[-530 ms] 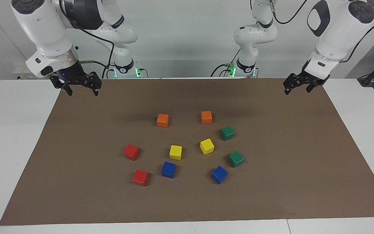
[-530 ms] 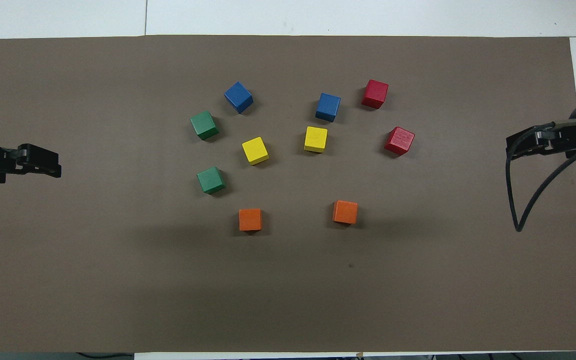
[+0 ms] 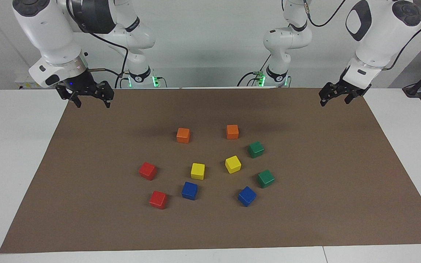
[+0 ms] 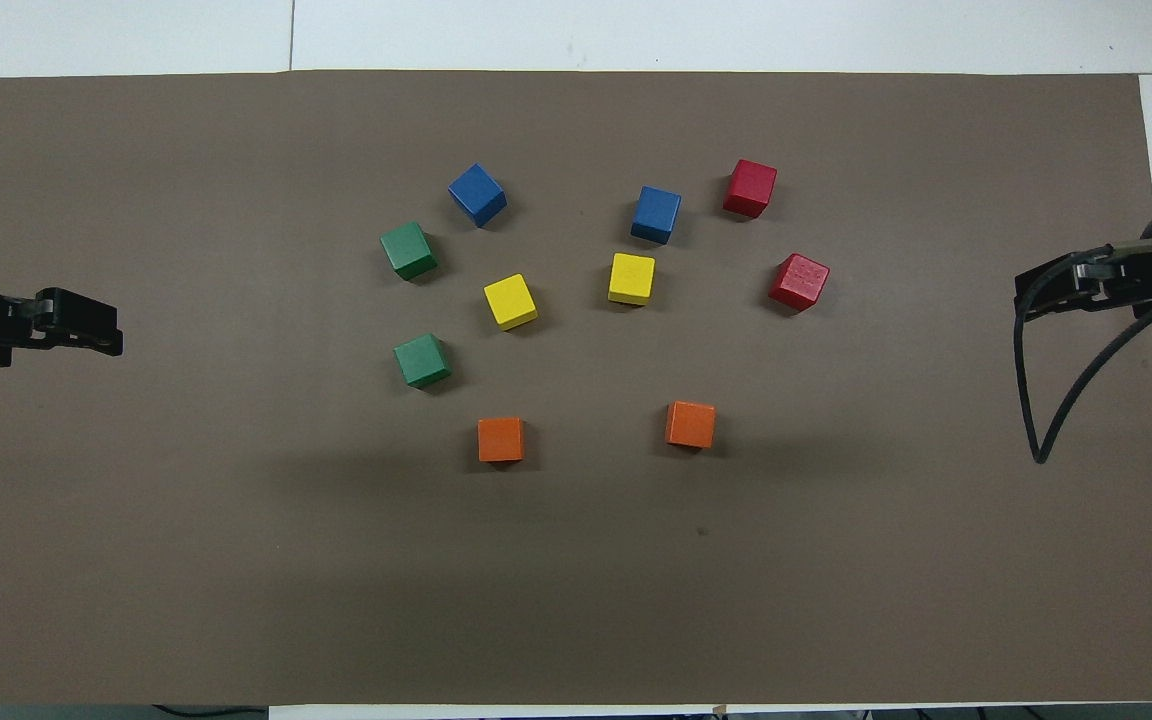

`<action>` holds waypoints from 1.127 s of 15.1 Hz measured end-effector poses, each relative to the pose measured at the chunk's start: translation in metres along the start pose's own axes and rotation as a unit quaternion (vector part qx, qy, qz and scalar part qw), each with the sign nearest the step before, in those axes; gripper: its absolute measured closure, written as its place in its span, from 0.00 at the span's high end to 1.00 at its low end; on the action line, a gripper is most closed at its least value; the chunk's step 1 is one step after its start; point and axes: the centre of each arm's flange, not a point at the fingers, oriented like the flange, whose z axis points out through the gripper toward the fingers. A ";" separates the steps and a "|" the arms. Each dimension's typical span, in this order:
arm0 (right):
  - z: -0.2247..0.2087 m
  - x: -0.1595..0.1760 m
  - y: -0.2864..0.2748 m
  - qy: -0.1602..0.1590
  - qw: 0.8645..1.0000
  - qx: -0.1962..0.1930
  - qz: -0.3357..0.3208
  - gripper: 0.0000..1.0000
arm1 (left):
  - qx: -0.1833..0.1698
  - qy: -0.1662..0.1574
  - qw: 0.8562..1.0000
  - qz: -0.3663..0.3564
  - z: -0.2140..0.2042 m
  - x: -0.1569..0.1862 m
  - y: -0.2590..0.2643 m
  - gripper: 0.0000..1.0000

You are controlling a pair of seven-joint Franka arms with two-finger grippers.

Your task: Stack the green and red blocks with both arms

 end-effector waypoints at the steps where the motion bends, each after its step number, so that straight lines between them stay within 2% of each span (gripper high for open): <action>1: 0.000 0.000 -0.001 0.000 1.000 0.001 -0.001 1.00 | 0.000 0.000 1.000 0.000 0.000 0.000 0.000 1.00; 4: 0.005 -0.002 -0.006 -0.004 1.000 0.003 0.007 1.00 | 0.000 0.000 1.000 0.000 0.000 0.000 0.000 1.00; 6: 0.016 0.000 -0.017 0.017 1.000 0.006 0.004 1.00 | 0.000 0.000 1.000 0.000 0.000 0.000 0.000 1.00; 9: 0.059 0.001 -0.052 0.040 0.999 0.011 -0.007 1.00 | 0.000 0.000 1.000 0.000 0.000 0.000 0.000 1.00; 13: 0.134 0.021 -0.092 0.057 0.995 0.022 0.079 1.00 | 0.000 0.000 1.000 0.000 0.000 0.000 0.000 1.00; 17: 0.198 0.051 -0.113 0.067 0.983 0.037 0.168 1.00 | 0.000 0.003 1.000 0.001 -0.003 -0.001 0.001 1.00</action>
